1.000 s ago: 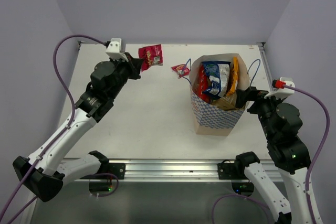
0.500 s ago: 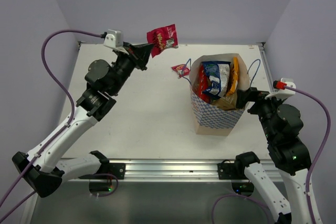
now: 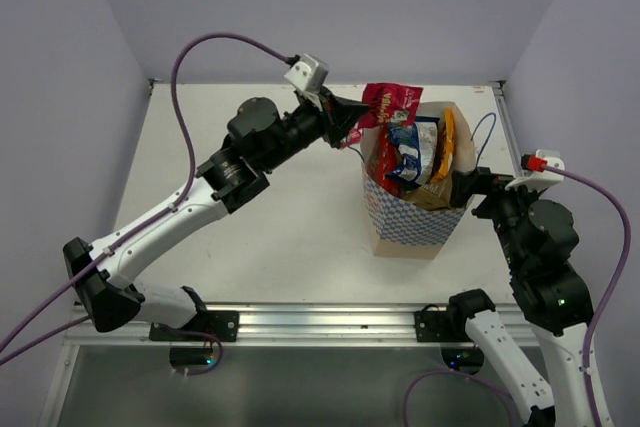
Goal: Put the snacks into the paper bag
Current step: Place the snack in the paper bag.
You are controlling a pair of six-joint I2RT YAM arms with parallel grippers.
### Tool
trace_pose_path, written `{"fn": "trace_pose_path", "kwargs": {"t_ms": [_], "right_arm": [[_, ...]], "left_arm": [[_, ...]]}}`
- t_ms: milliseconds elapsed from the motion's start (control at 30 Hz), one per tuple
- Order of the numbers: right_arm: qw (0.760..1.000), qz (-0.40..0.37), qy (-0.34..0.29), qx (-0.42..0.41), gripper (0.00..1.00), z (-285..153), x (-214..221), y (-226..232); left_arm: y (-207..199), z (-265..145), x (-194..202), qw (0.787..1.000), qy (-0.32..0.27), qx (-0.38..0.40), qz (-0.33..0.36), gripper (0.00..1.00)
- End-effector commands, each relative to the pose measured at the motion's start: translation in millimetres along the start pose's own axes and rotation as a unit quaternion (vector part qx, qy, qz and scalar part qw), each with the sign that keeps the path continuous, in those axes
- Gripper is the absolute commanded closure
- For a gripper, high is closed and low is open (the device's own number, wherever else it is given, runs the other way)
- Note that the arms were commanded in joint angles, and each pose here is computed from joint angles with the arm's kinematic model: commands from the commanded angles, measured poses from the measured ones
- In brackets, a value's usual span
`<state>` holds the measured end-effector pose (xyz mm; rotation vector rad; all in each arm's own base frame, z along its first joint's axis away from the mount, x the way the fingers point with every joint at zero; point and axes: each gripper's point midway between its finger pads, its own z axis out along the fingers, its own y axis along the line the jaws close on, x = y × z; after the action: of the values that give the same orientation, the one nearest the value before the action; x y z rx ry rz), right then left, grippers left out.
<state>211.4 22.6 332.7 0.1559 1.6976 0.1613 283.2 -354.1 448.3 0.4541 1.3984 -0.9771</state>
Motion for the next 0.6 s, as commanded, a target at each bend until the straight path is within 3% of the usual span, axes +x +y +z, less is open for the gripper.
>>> {"fn": "trace_pose_path", "kwargs": {"t_ms": [0, 567], "right_arm": [[1.0, -0.004, -0.023, -0.003, 0.01, -4.7, -13.1, 0.6], [1.0, -0.005, -0.023, -0.009, 0.01, -3.8, -12.7, 2.6]], "left_arm": [[-26.9, 9.5, 10.4, 0.998, 0.037, 0.043, 0.028, 1.0], [-47.9, 18.8, 126.1, 0.966, 0.242, 0.078, 0.044, 0.99]]}}
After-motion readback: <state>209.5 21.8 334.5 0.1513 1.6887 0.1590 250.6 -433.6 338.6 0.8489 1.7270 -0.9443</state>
